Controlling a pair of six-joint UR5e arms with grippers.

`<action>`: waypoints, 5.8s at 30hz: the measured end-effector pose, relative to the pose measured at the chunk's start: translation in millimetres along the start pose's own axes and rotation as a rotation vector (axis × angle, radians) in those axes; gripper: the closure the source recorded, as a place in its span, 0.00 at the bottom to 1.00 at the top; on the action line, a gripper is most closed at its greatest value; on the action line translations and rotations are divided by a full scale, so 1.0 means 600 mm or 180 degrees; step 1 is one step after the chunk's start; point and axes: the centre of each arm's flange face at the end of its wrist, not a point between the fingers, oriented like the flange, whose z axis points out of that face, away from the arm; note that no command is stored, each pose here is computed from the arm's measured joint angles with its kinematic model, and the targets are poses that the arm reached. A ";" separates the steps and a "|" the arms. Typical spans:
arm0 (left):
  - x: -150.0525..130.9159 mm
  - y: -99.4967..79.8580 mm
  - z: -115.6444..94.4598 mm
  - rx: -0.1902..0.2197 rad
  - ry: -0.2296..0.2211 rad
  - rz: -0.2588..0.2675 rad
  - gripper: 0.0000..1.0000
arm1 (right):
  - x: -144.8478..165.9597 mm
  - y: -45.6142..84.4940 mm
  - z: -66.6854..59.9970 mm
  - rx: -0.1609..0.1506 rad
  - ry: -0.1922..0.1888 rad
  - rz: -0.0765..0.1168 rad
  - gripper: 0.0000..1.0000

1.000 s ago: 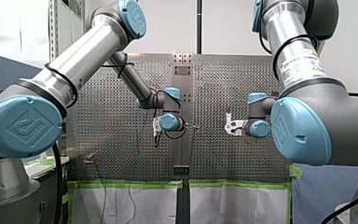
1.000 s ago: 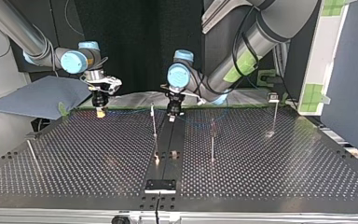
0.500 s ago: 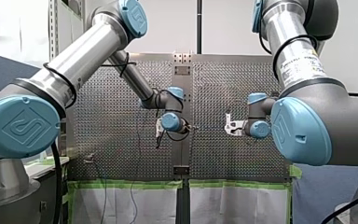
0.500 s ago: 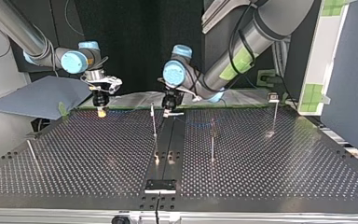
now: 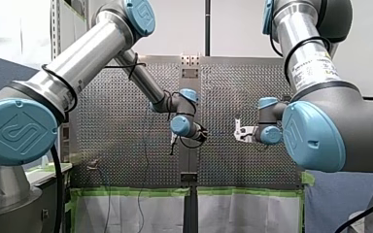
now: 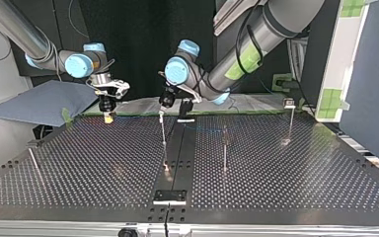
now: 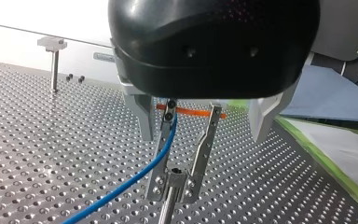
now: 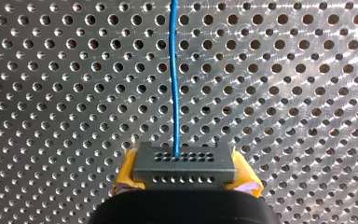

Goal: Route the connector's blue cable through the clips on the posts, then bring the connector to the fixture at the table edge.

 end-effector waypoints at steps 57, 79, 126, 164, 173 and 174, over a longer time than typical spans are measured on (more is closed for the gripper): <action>-0.008 0.012 -0.026 -0.0140 0.0001 -0.0118 0.00 | -0.003 -0.001 0.000 0.0033 -0.0026 0.0004 1.00; -0.018 0.017 -0.029 -0.0171 0.0000 -0.0131 0.00 | -0.005 -0.004 0.000 0.0046 -0.0032 0.0005 1.00; -0.144 0.038 -0.241 -0.0162 -0.0829 -0.0657 0.00 | -0.008 -0.001 -0.003 0.0017 -0.0140 0.0032 1.00; -0.046 0.076 -0.389 -0.0138 -0.1007 -0.0875 0.00 | 0.116 0.037 -0.011 -0.0216 -0.0101 0.0028 1.00; -0.001 0.087 -0.419 -0.0167 -0.0963 -0.0858 0.00 | 0.183 0.045 -0.020 -0.0262 0.0090 0.0058 1.00; 0.005 0.088 -0.424 -0.0171 -0.0943 -0.0855 0.00 | 0.193 0.045 -0.021 -0.0263 0.0122 0.0076 1.00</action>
